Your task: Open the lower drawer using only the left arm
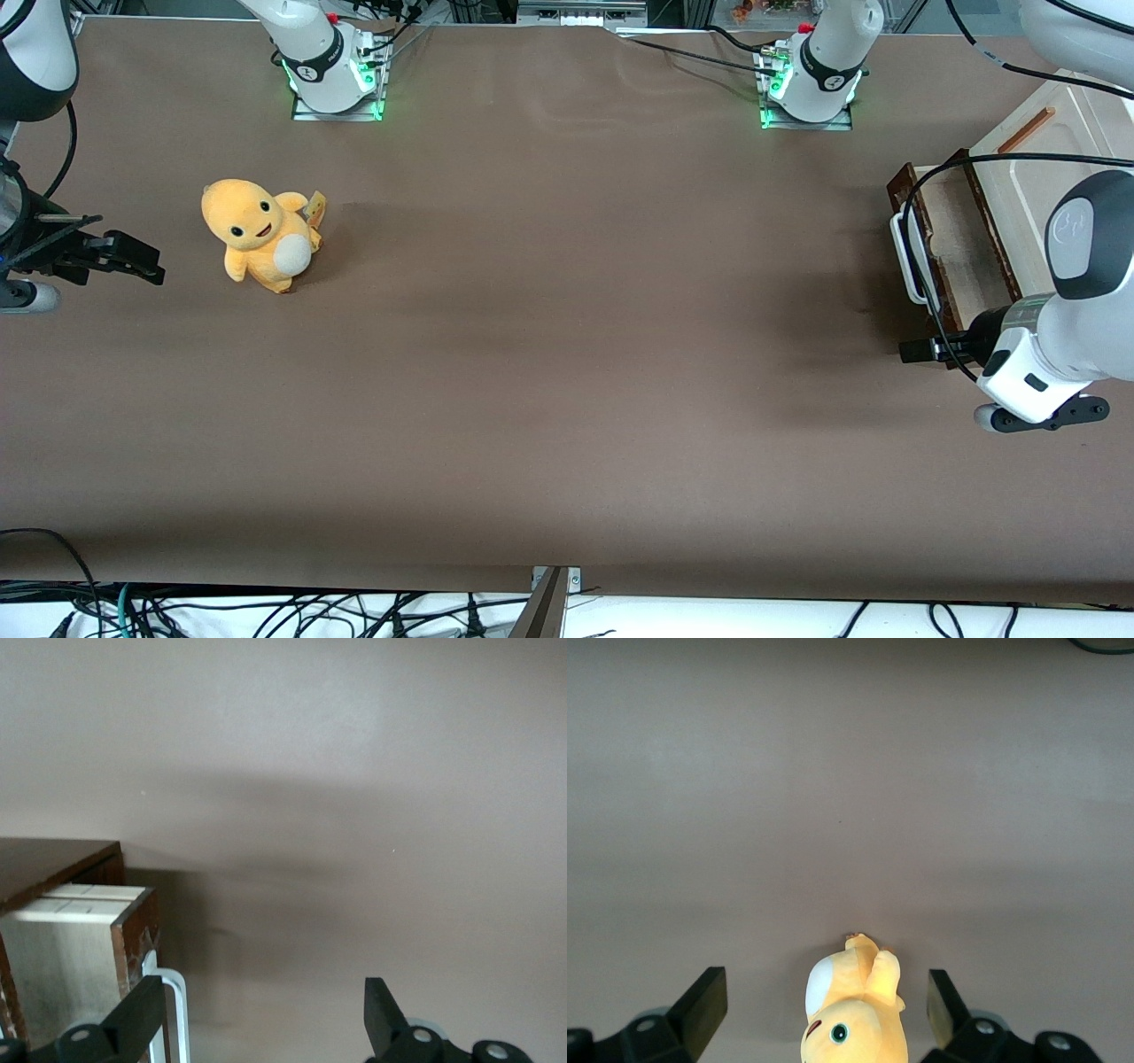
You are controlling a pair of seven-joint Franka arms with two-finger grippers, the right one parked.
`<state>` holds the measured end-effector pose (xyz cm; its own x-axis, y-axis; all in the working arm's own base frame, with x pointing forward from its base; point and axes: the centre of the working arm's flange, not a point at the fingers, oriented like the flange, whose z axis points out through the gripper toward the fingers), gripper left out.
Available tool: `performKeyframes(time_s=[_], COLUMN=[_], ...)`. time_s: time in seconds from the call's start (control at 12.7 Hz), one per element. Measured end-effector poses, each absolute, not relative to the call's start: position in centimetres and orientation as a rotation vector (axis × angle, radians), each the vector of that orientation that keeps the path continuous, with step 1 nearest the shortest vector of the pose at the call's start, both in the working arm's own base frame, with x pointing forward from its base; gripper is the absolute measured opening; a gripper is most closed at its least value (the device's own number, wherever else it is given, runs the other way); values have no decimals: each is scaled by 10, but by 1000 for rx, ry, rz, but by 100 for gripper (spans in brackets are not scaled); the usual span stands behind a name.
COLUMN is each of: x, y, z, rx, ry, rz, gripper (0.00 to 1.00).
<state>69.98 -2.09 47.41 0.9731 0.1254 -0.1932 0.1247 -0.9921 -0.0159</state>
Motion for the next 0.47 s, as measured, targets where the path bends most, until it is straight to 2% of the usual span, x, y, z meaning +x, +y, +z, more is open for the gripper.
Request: performKeyframes(time_s=[0.16, 0.47], x=[702, 703], y=[-17, -9], z=[476, 476], rx=[-3130, -3129], ry=[-89, -38], rz=[273, 264], gripper=[100, 100])
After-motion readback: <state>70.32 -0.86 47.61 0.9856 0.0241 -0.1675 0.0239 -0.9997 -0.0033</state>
